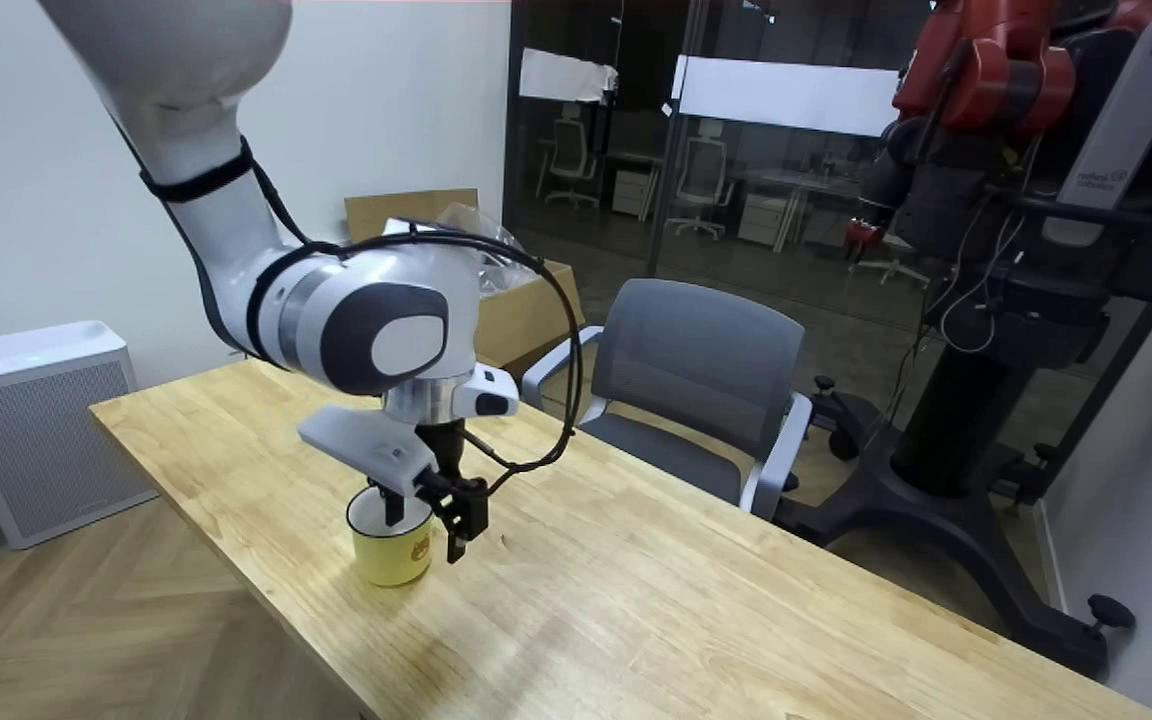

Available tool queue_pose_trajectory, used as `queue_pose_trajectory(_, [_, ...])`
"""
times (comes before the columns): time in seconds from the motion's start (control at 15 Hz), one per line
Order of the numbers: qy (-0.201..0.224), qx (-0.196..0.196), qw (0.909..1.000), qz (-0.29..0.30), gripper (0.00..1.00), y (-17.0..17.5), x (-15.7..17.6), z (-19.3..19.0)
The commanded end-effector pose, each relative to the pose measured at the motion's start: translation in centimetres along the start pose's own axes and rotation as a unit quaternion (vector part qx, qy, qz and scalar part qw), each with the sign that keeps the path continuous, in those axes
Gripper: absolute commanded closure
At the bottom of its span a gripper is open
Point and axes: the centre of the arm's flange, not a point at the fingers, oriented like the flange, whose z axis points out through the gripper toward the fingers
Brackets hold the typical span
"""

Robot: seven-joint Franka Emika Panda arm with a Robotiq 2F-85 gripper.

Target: Move the yellow mug backwards

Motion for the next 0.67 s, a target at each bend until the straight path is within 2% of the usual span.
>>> queue_pose_trajectory(0.0, [0.004, -0.008, 1.0000, -0.002, 0.00, -0.18, 1.48, 0.13])
queue_pose_trajectory(0.07, [0.005, -0.008, 1.0000, -0.002, 0.25, -0.19, 1.64, 0.20])
queue_pose_trajectory(0.13, [0.003, -0.005, 1.0000, -0.001, 0.26, -0.19, 1.75, 0.23])
queue_pose_trajectory(0.2, [0.004, -0.004, 1.0000, -0.002, 0.32, -0.18, 1.84, 0.26])
queue_pose_trajectory(0.6, [0.007, -0.002, 0.9998, -0.018, 0.73, -0.80, 2.12, 0.08])
